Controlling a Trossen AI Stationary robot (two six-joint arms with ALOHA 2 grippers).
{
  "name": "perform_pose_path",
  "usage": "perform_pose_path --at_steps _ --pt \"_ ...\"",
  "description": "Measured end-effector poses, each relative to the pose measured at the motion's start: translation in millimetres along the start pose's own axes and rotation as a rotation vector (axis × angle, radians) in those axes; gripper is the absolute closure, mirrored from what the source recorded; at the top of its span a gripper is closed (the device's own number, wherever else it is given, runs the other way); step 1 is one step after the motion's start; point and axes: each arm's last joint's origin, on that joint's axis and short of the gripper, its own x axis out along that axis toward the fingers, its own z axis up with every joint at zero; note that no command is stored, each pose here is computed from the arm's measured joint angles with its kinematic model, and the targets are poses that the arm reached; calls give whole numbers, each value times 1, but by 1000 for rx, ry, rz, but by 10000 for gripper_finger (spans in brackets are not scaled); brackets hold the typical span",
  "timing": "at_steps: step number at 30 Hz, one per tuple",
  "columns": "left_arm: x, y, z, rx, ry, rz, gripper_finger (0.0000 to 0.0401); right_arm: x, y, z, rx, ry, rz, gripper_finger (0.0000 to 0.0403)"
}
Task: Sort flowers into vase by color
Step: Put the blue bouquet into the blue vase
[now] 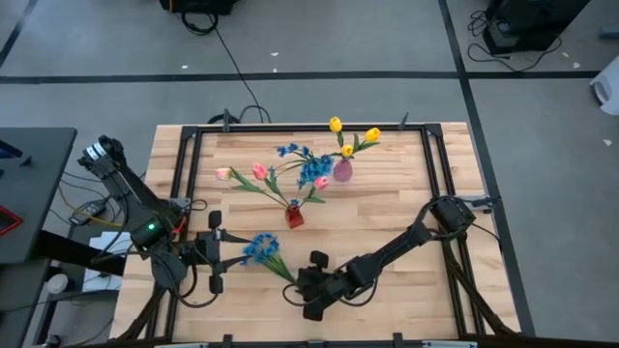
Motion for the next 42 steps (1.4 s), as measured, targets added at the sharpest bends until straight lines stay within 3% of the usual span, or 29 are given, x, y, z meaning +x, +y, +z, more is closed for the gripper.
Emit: perform_pose_path --at_steps 8,13,25,33,38,42 --pt "0 0 0 -1 0 0 236 8 -11 -23 -34 -31 23 250" --pt "0 0 0 -1 0 0 236 9 -15 -30 -136 -8 -1 255" --pt "0 0 -1 5 10 3 236 -9 -20 -20 -261 279 -106 296" --pt "0 0 -2 -16 12 4 236 -9 -27 -16 -81 378 -38 386" --pt "0 0 -2 -19 15 -2 236 -14 -26 -13 -70 383 -54 391" --pt "0 0 -1 -24 12 -5 236 -38 -30 -4 -79 413 -112 398"
